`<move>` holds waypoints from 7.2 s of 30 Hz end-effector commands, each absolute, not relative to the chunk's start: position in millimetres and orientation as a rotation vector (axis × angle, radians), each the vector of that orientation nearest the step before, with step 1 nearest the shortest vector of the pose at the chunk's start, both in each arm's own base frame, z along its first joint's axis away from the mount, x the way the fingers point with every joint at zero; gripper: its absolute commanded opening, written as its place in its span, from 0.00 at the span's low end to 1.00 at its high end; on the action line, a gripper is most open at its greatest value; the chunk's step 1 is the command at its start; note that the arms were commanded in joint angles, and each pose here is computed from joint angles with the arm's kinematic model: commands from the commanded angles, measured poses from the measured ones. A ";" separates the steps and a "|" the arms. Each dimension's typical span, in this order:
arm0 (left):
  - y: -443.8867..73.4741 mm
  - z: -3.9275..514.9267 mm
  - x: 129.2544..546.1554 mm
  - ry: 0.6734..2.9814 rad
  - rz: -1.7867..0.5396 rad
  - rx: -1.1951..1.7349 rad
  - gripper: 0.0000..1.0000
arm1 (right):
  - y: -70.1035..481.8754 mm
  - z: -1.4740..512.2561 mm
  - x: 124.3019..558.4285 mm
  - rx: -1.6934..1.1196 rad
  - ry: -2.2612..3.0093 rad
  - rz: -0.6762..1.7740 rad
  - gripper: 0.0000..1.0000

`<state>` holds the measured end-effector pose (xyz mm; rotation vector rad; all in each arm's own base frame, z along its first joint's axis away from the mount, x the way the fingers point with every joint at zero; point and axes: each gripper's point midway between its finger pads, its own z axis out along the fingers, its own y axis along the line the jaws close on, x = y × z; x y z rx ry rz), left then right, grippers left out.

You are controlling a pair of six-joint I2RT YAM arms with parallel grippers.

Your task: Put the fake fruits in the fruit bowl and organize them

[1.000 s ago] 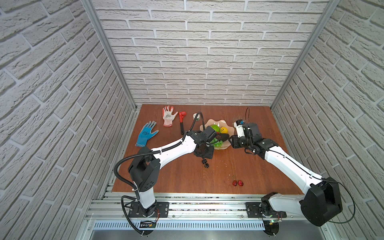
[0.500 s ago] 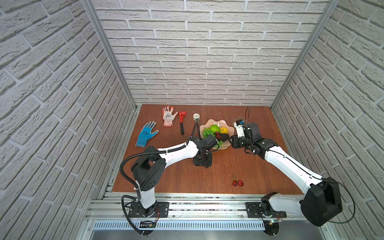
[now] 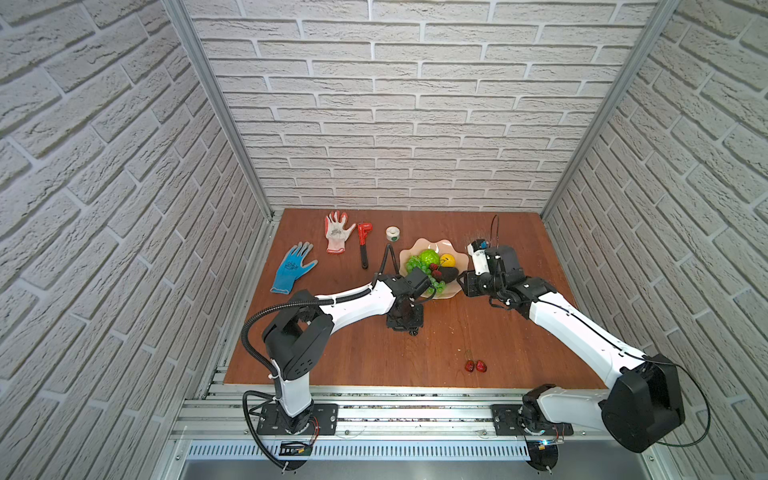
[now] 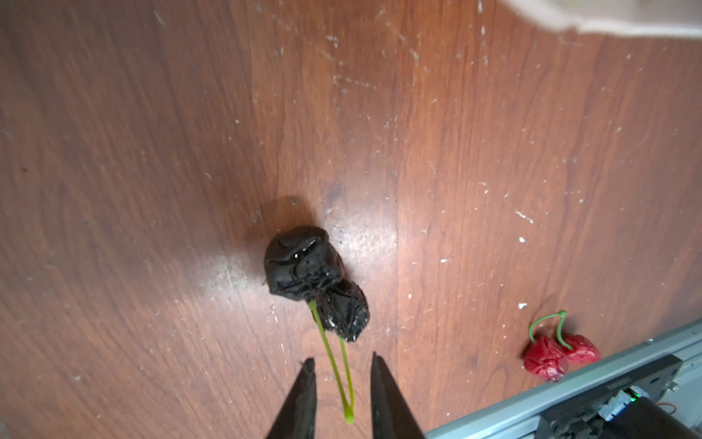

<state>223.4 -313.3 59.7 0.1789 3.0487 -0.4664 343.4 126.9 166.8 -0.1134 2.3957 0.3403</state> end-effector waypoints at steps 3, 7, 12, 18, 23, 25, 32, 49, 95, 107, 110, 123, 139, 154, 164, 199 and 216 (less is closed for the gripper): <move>-313.1 47.5 220.1 3.081 -0.473 0.155 0.28 | 124.3 168.3 345.0 -0.105 2.375 0.333 0.41; -313.7 45.4 219.1 3.087 -0.477 0.157 0.29 | 124.4 167.1 344.7 -0.105 2.377 0.334 0.41; -312.8 45.0 218.1 3.087 -0.481 0.155 0.22 | 124.1 167.8 344.8 -0.103 2.375 0.333 0.41; -310.5 43.9 214.0 3.098 -0.485 0.153 0.08 | 123.8 168.9 345.1 -0.102 2.371 0.333 0.41; -313.8 53.7 218.2 3.061 -0.525 0.159 0.01 | 124.5 169.2 345.8 -0.104 2.368 0.334 0.41; -316.1 60.2 220.4 3.036 -0.550 0.166 0.00 | 125.0 170.4 346.8 -0.104 2.366 0.335 0.41; -320.7 105.8 230.2 2.927 -0.652 0.238 0.00 | 125.5 179.7 349.4 -0.110 2.351 0.337 0.41; -358.6 195.3 341.9 2.613 -0.864 0.384 0.00 | 126.8 181.6 337.6 -0.098 2.379 0.374 0.42; -392.9 201.8 412.4 2.450 -0.964 0.380 0.35 | 106.7 180.6 298.0 -0.035 2.454 0.321 0.43; -339.0 213.2 369.8 2.407 -0.837 0.384 0.44 | 116.6 132.9 234.7 -0.029 2.673 0.177 0.45; -324.3 205.0 358.4 2.420 -0.802 0.359 0.46 | 125.5 117.7 215.9 -0.083 2.760 0.144 0.48; -283.7 181.9 346.7 2.456 -0.784 0.206 0.47 | 132.3 59.3 179.5 -0.233 3.005 -0.017 0.55; -261.7 179.6 347.9 2.459 -0.775 0.133 0.48 | 131.5 16.5 162.7 -0.222 3.106 -0.037 0.52; -252.0 177.1 349.4 2.458 -0.762 0.106 0.48 | 135.2 5.6 160.7 -0.194 3.122 -0.007 0.22; -246.9 173.0 344.7 2.468 -0.749 0.081 0.48 | 138.6 24.5 173.2 -0.222 3.051 0.007 0.05; -194.9 177.9 316.3 2.482 -0.589 -0.059 0.48 | 158.2 180.5 422.7 -0.057 2.449 0.186 0.05; -201.8 168.2 324.5 2.520 -0.605 -0.059 0.48 | 149.4 113.2 436.5 0.001 2.552 0.229 0.06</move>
